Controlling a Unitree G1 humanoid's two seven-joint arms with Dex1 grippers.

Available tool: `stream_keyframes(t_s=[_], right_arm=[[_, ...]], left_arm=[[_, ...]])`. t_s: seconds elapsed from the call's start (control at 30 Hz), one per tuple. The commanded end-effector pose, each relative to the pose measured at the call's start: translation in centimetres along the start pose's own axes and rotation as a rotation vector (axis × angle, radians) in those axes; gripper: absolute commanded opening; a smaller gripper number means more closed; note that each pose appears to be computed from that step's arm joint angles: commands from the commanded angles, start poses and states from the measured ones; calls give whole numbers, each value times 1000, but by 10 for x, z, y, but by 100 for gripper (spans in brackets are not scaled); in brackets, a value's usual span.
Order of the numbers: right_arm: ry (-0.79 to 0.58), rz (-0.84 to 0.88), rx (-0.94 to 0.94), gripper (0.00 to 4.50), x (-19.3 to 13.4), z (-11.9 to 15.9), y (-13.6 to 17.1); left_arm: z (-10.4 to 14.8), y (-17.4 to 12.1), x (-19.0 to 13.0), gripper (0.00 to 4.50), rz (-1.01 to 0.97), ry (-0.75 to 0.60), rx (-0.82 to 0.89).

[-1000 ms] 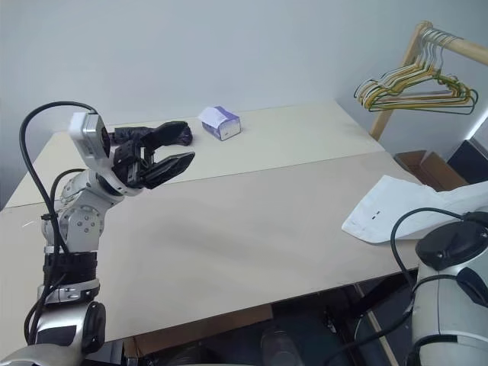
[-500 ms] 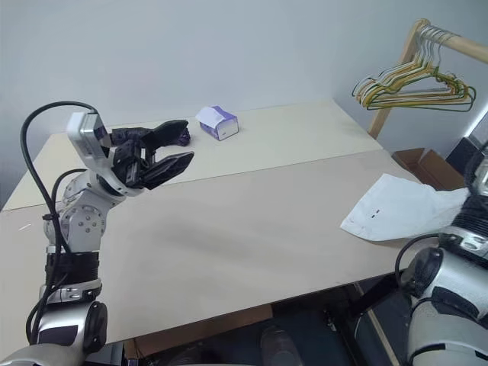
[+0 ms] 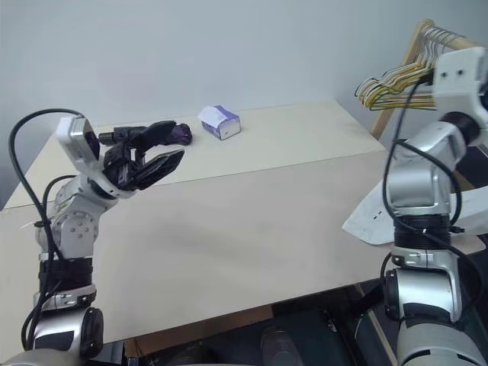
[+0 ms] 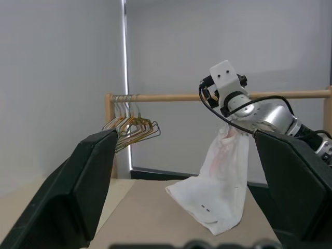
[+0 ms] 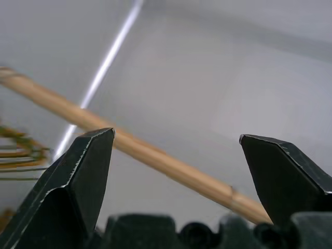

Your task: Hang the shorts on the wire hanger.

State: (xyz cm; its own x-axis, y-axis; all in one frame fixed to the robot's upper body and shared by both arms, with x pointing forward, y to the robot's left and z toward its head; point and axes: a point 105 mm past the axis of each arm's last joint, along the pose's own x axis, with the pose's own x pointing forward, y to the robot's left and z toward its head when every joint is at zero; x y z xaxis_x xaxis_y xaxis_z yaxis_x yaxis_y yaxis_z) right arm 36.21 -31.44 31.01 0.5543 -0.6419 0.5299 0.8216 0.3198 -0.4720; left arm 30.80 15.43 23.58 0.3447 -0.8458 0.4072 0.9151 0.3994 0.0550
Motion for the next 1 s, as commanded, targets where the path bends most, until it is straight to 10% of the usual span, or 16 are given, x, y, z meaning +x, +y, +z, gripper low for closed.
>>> stream_keyframes(t_s=[0.03, 0.27, 0.6, 1.0], right_arm=[[-104, 192, 27, 448, -15, 19, 23], [-209, 880, 56, 448, -89, 11, 96], [-282, 1362, -59, 448, -156, -13, 122], [-271, 1440, -100, 448, -181, -21, 131]], left_arm=[[7, 1, -11, 450, 48, 37, 61], [-16, 7, -39, 450, 210, 173, 63], [-58, 11, -59, 450, 366, 464, 219], [-64, 15, -59, 450, 372, 498, 214]])
